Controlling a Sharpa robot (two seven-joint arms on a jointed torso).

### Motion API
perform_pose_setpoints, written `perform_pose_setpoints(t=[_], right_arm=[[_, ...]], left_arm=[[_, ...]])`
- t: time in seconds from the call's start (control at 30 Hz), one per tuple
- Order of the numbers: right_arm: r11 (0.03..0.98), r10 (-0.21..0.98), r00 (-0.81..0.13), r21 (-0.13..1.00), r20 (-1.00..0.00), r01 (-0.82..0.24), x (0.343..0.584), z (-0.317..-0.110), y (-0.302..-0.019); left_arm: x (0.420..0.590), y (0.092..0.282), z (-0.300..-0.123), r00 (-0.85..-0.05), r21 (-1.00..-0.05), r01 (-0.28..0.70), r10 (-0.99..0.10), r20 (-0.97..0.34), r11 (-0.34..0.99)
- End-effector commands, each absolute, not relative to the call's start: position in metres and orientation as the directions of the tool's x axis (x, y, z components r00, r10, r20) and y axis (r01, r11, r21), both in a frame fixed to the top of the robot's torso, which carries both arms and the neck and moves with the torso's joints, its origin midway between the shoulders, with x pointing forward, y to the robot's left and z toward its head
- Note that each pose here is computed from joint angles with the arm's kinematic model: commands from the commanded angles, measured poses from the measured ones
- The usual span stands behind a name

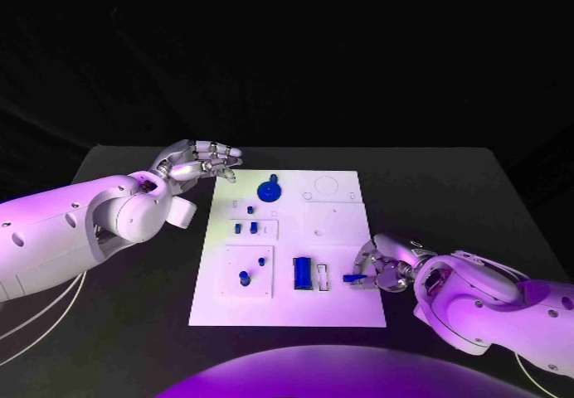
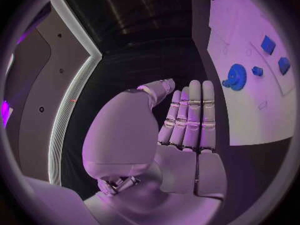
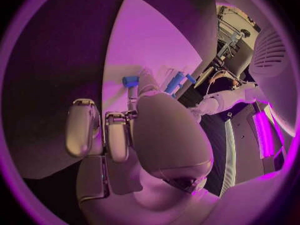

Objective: Assemble the parts on the task board

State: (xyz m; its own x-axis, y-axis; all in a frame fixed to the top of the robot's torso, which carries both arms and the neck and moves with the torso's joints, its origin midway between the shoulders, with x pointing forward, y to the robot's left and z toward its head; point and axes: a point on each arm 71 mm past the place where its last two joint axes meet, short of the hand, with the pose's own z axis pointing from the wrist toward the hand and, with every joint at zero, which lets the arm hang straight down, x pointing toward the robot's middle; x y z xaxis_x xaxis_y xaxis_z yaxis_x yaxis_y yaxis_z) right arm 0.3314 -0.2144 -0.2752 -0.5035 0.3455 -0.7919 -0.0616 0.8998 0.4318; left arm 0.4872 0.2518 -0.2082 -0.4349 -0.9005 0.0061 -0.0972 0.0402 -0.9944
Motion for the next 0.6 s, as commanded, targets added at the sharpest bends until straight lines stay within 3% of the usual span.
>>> perform_pose_setpoints(t=[0.03,0.6], right_arm=[[0.873,0.425,-0.529,0.488,-0.734,0.024,0.331,-0.274,-0.213],[0.833,0.476,-0.552,0.552,-0.685,0.033,0.33,-0.268,-0.194]], left_arm=[[0.487,0.249,-0.207,-0.45,-0.995,-0.092,-0.893,0.011,0.034],[0.487,0.248,-0.207,-0.453,-0.995,-0.093,-0.892,0.011,0.035]])
